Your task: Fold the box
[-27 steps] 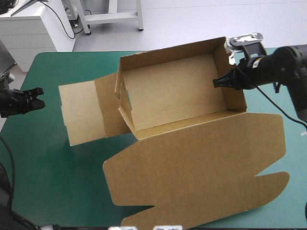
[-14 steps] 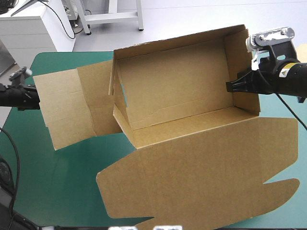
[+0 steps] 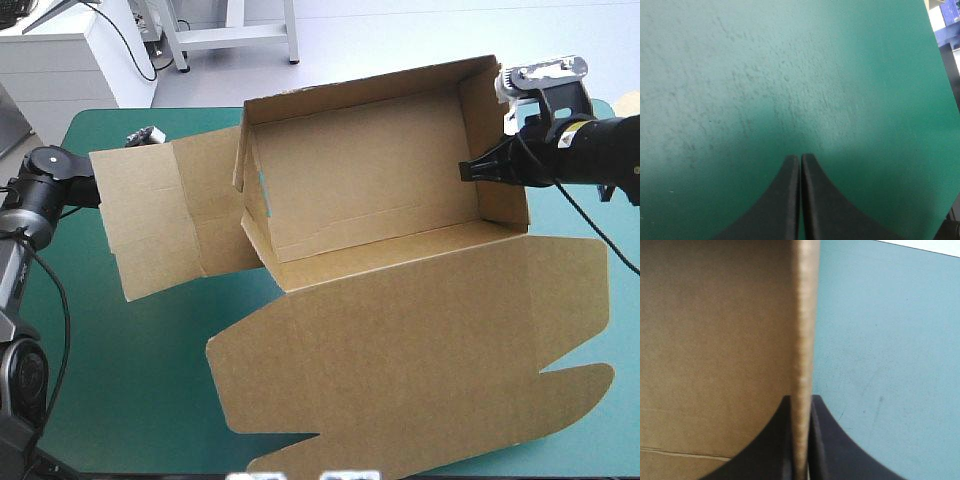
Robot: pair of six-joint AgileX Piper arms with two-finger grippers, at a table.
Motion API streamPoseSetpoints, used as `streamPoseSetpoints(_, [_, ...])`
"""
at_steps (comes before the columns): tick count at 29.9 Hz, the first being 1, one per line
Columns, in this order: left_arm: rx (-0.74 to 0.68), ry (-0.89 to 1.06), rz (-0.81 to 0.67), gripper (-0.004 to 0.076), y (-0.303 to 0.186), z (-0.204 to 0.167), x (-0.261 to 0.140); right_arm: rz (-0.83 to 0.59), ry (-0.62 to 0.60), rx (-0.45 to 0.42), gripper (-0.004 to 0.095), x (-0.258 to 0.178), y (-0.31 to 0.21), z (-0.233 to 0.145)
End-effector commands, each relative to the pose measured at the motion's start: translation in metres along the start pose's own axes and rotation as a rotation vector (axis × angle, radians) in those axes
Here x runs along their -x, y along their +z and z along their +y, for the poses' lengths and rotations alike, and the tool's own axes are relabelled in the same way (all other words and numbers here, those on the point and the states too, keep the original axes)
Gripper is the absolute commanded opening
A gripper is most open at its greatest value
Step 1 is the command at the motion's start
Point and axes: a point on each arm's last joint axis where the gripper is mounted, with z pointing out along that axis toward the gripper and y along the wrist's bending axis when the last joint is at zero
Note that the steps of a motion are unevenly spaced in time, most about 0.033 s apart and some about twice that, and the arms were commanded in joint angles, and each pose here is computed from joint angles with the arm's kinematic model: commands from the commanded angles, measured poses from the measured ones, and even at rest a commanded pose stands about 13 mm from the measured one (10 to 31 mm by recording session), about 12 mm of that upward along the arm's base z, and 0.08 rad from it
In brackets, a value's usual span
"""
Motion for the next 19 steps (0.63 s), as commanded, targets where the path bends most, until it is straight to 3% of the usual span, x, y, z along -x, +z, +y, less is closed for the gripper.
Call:
streamPoseSetpoints(1, [-0.042, 0.060, -0.108, -0.0008, -0.024, -0.038, -0.007, -0.124, 0.025, 0.002, -0.0019, 0.012, -0.012, 0.000])
streamPoseSetpoints(9, [-0.047, 0.058, -0.210, -0.0008, -0.040, -0.061, -0.044, -0.100, 0.031, -0.003, -0.0019, 0.014, 0.000, -0.002])
streamPoseSetpoints(19, [-0.262, 0.045, -0.346, -0.0008, -0.054, -0.097, -0.049, -0.096, 0.028, -0.008, -0.0019, 0.013, 0.000, -0.002])
